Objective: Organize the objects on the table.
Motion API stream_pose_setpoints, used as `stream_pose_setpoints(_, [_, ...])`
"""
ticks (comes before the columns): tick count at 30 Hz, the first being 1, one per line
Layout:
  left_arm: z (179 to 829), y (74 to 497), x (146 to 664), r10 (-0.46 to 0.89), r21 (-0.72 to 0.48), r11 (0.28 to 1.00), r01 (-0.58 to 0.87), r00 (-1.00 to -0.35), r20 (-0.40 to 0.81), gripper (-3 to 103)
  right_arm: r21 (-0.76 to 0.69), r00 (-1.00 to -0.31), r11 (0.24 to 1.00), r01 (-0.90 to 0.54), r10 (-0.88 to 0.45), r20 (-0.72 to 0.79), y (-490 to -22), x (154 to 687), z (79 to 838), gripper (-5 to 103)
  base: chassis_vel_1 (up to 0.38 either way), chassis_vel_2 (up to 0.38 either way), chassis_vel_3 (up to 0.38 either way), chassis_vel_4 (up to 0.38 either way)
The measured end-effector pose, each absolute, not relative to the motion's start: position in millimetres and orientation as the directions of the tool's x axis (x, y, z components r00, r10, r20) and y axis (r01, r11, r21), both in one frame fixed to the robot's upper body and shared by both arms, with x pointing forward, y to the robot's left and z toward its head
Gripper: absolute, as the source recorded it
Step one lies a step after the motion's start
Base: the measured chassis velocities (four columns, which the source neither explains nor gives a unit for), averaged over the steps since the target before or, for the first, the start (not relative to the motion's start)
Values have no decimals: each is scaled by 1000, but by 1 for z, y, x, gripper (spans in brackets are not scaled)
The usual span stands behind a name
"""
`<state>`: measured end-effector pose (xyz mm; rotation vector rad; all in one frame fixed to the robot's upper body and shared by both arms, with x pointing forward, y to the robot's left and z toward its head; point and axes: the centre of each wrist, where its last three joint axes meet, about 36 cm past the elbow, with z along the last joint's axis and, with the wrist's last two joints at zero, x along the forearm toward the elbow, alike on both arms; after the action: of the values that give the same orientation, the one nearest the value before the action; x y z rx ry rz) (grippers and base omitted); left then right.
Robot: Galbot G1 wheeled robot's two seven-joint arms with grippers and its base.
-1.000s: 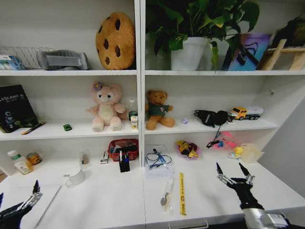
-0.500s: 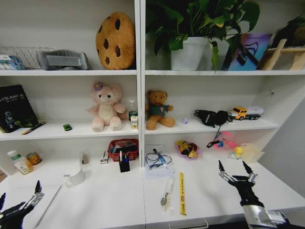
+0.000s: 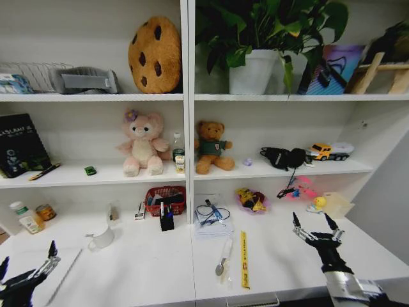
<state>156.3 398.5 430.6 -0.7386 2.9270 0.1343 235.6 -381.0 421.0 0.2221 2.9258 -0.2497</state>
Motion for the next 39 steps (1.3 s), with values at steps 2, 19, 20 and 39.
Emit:
stream_pose_setpoints(2, [431,398,156,-467,57,877,-477,-874,-137,100,-152,-969,975,165,132,-207,-381,236,421,100,0,0,0,0])
stream_pose_setpoints(19, [431,398,156,-468,56,876,-478,-873,-137,100,-151,-970,975,163,131,-205,-381,236,421,100,9,7,-13,-9])
stream_pose_setpoints(20, [431,398,156,-468,56,876,-478,-873,-137,100,-151,-970,975,163,131,-205,-381,235,421,100,103,99,-95,-117])
stream_pose_setpoints(39, [431,398,156,-468,56,876,-478,-873,-137,100,-151,-970,975,163,131,-204,-381,236,421,100,225,220,-224,-217])
